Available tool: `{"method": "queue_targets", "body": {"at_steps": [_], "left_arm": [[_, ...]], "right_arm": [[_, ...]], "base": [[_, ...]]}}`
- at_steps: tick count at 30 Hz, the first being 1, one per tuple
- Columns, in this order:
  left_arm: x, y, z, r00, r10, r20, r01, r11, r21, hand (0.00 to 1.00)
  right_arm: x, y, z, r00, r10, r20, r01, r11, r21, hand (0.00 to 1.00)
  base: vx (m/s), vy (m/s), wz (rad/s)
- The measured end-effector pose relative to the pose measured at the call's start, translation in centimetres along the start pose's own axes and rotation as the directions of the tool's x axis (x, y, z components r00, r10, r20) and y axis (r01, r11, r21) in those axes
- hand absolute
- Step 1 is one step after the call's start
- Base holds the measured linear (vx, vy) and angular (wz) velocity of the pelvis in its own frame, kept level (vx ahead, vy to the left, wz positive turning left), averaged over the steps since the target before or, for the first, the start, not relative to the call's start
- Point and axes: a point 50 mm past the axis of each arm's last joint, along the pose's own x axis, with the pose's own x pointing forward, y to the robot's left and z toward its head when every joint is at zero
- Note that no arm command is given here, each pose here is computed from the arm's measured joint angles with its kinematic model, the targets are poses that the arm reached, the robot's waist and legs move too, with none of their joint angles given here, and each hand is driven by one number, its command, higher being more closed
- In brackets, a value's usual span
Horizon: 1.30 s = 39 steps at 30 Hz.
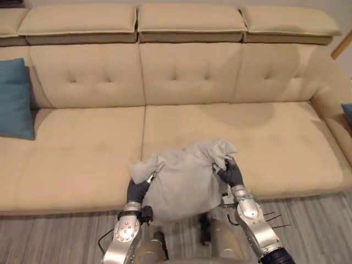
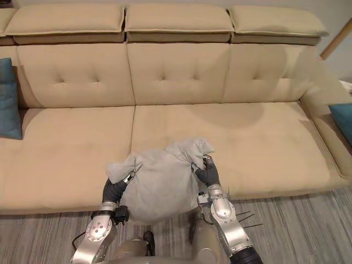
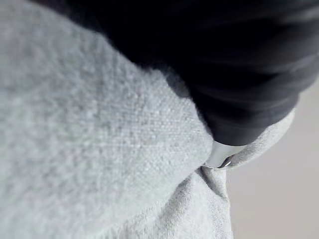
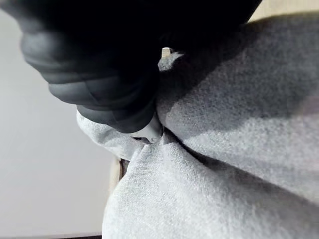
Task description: Pick up cushions and gather them together orderly.
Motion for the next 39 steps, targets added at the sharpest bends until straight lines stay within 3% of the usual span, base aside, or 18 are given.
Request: {"method": "queue_targets", "body": {"at_steps": [7, 14, 22, 25, 29, 39], "left_arm": [[0.8, -2.0, -0.3, 0.998, -0.063, -0.014, 0.062, 0.998, -0.027, 1.00], [2.9, -4.2, 1.8, 0.987, -0.144, 0.076, 0.147, 0.988, -0.037, 1.00], [3.9, -4.1, 4.3, 0.974, -0.140, 0.180, 0.145, 0.989, -0.019, 1.00], [5.2, -4.3, 6.2, 0.961, -0.120, 0.250, 0.127, 0.992, -0.009, 1.00], [9.7, -3.9, 13.0, 0.889, -0.045, 0.455, 0.037, 0.999, 0.026, 1.00], [14.7, -3.2, 29.9, 0.633, 0.137, 0.762, -0.193, 0.981, -0.016, 1.00]], "right_arm": [[-0.9, -1.8, -0.7, 0.997, -0.066, -0.035, 0.066, 0.998, -0.008, 1.00], [0.2, -3.9, 2.3, 0.983, -0.152, 0.100, 0.151, 0.988, 0.018, 1.00], [1.7, -3.1, 3.6, 0.970, -0.188, 0.152, 0.177, 0.981, 0.081, 1.00], [4.2, -2.8, 5.6, 0.954, -0.206, 0.219, 0.190, 0.977, 0.095, 1.00], [9.7, -2.2, 13.3, 0.874, -0.227, 0.431, 0.195, 0.974, 0.118, 1.00], [14.1, -2.5, 26.4, 0.689, -0.337, 0.642, 0.274, 0.941, 0.200, 1.00]], "base": [[0.38, -0.209, 0.56], [0.21, 0.034, -0.05], [0.04, 0.148, -0.15], [-0.10, 0.026, -0.20], [-0.23, 0.002, -0.12], [-0.15, -0.067, 0.02]]}}
